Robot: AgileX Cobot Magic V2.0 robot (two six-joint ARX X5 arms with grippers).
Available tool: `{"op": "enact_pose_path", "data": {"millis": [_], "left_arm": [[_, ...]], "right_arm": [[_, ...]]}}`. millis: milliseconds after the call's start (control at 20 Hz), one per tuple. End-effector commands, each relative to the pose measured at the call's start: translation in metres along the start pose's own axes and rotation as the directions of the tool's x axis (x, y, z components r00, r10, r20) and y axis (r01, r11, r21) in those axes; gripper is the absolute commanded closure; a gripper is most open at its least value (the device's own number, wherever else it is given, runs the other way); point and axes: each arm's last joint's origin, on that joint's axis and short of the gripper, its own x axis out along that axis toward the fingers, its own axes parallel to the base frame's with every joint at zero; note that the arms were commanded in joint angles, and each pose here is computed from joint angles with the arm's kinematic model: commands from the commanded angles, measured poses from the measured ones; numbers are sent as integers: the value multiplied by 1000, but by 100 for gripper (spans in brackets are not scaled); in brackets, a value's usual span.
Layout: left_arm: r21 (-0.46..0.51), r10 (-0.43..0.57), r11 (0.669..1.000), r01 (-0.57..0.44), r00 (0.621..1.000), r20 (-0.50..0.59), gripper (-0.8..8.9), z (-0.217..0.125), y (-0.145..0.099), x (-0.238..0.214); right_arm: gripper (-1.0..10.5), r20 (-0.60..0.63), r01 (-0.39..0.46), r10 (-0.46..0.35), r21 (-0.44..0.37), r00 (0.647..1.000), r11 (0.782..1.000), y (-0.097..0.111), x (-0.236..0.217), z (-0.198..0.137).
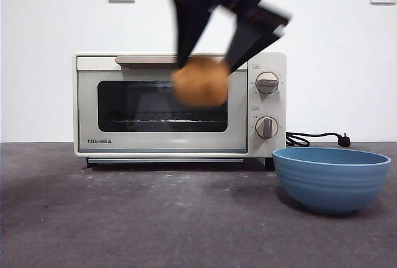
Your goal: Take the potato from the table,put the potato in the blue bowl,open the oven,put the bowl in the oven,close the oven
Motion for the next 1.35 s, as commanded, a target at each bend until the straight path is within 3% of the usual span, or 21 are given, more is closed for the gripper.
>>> {"op": "enact_pose_path", "data": {"millis": [50,250,500,800,1100,1350], "left_arm": [[16,0,1000,0,1000,4,821,1,0,-1],[16,0,1000,0,1000,4,821,1,0,-1],[17,0,1000,0,1000,4,821,1,0,-1],[20,1,1000,-1,1000,4,821,1,0,-1],[19,0,1000,0,1000,4,821,1,0,-1],[19,0,1000,0,1000,4,821,1,0,-1]], "right_arm": [[964,-18,53,-53,5,998,999,-18,-21,-5],[965,-94,113,-108,47,990,992,-49,-29,-15],[965,-156,154,-136,108,978,982,-70,1,-45],[964,-180,155,-127,157,976,975,-78,39,-90],[962,-194,176,-140,187,971,966,-88,47,-104],[676,-185,108,-68,213,980,971,-87,47,-104]]}}
